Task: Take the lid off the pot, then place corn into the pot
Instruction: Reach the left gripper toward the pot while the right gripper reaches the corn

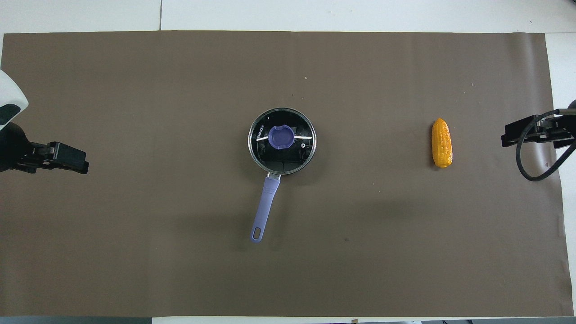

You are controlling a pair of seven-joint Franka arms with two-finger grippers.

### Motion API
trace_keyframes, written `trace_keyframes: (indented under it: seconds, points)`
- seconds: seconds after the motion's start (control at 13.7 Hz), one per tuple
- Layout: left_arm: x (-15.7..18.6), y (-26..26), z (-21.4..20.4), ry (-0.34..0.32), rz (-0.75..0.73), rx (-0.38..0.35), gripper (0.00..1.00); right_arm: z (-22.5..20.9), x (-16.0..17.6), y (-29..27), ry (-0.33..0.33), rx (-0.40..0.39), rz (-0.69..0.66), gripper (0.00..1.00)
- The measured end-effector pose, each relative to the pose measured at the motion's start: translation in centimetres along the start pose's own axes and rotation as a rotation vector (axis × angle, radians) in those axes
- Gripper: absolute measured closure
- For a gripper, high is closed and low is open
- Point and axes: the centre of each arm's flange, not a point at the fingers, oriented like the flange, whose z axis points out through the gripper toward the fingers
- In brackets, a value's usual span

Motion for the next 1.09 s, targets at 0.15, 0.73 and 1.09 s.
trace_keyframes:
  seconds: [0.15,0.73,1.09]
  points:
    - [0.0,0.0,0.0,0.000,0.000,0.000,0.00,0.0,0.0,0.0,0.000,0.000,0.000,0.00]
    - [0.3,0.3,-0.2,0.029,0.006,0.001,0.00,2.1,-0.2,-0.3,0.029,0.007,-0.006,0.03]
    - [2.1,4.6,0.8,0.082,-0.003,-0.006,0.00,13.3,0.0,-0.4,0.074,0.008,-0.004,0.06]
